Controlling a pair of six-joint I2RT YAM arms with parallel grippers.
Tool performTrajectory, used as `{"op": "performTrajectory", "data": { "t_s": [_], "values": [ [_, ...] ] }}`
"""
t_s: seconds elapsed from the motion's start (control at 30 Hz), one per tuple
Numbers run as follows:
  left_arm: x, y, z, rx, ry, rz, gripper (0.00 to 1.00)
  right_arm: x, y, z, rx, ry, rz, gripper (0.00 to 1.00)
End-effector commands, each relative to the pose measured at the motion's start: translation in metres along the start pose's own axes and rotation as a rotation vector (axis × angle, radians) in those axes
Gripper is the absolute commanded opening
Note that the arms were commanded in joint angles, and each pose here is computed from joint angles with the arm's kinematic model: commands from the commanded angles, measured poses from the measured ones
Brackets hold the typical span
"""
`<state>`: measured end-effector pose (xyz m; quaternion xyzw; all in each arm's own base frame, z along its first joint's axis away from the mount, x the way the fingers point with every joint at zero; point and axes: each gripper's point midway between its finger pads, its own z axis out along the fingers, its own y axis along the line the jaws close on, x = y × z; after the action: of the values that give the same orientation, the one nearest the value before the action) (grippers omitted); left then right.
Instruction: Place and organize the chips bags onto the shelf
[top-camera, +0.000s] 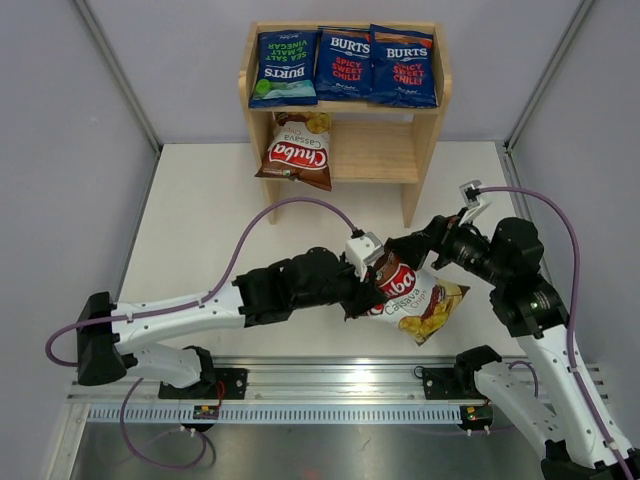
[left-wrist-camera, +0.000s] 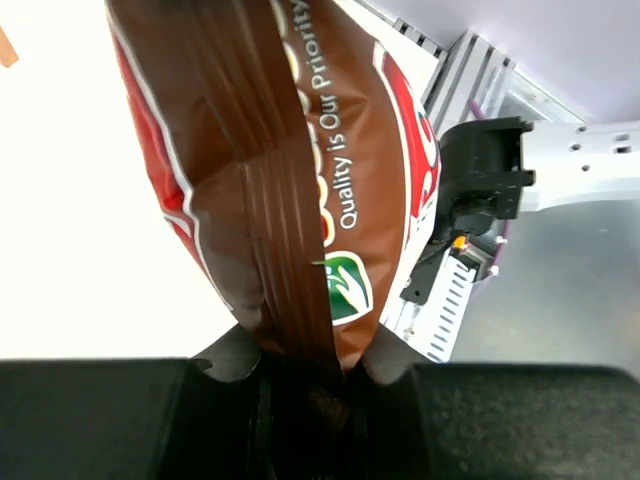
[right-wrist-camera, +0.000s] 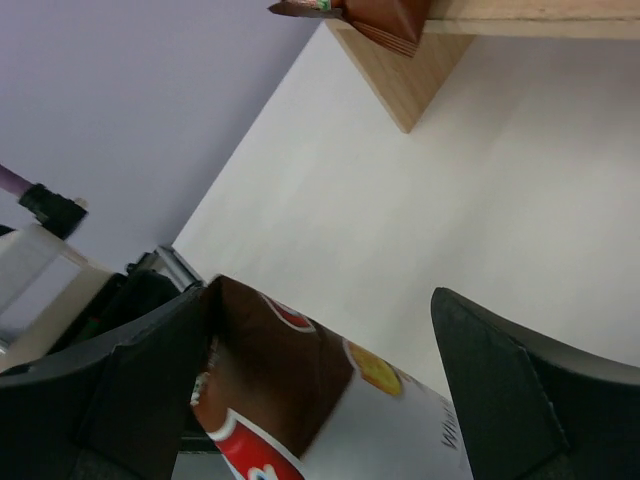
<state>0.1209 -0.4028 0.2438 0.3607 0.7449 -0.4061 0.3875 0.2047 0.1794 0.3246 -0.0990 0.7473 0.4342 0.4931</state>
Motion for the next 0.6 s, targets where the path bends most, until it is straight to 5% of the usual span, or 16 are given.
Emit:
{"op": "performTrajectory", "data": {
  "t_s": [0.0,0.3,0.57],
  "values": [
    [-0.062,-0.017,-0.028,0.051,-0.261,-0.066,0.00,-0.028,-0.011,-0.016,0.150,-0.111,-0.042,0.99],
    [-0.089,0.023,-0.076,-0.140,-0.517,-0.388,0.00,-0.059,-0.030,-0.099,0.485,-0.346,-0.048,1.00],
    [-0.112,0.066,-0.117,-0.274,-0.823,-0.688,0.00,-0.066,-0.020,-0.159,0.573,-0.478,-0.051,0.99]
  ]
}}
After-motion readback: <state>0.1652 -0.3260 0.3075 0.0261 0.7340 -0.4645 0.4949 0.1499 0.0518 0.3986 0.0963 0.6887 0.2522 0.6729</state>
